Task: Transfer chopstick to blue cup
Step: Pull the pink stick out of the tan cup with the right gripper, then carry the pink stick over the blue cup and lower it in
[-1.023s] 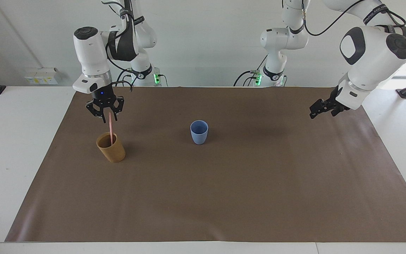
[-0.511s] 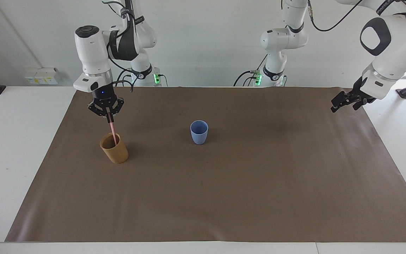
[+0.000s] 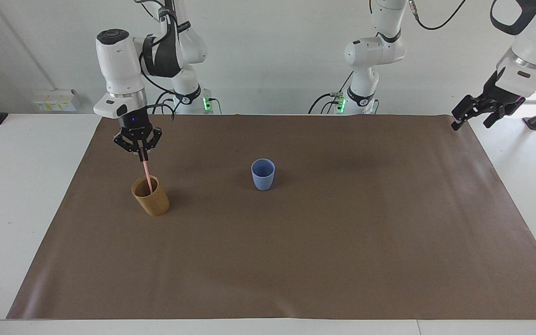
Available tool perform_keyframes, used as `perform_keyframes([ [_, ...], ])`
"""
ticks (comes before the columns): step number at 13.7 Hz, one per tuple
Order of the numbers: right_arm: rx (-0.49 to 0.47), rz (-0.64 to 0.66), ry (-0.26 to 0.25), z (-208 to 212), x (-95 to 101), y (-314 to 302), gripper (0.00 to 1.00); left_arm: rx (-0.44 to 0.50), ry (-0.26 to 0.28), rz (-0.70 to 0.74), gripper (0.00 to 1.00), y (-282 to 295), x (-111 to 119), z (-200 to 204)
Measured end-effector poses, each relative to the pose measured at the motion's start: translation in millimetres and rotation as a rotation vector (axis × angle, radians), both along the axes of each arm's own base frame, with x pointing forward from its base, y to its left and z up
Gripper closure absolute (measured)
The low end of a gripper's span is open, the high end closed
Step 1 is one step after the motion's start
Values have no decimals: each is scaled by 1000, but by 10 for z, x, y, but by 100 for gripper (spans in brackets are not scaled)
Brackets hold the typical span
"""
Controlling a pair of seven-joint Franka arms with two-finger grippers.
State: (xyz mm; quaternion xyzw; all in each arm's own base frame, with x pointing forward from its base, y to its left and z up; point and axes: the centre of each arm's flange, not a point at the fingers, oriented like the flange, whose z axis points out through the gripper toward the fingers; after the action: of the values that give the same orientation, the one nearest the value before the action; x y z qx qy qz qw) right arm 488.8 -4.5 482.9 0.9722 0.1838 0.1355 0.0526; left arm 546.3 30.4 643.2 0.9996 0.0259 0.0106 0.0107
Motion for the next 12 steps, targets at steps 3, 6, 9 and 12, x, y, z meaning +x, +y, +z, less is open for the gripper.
perform_keyframes([
  [3, 6, -23, 37, 392, 55, 10, 89, -2, 10, 7, 0, -360, 2, -13],
  [6, 24, -102, 83, 762, 64, 19, 89, -1, 20, 3, 0, -447, -10, -22],
  [9, 36, -156, 127, 1016, 66, 26, 89, -1, 26, 4, 0, -439, -31, -9],
  [12, 54, -243, 165, 1164, 115, 78, 89, 0, 44, 5, 0, -431, -71, -5],
])
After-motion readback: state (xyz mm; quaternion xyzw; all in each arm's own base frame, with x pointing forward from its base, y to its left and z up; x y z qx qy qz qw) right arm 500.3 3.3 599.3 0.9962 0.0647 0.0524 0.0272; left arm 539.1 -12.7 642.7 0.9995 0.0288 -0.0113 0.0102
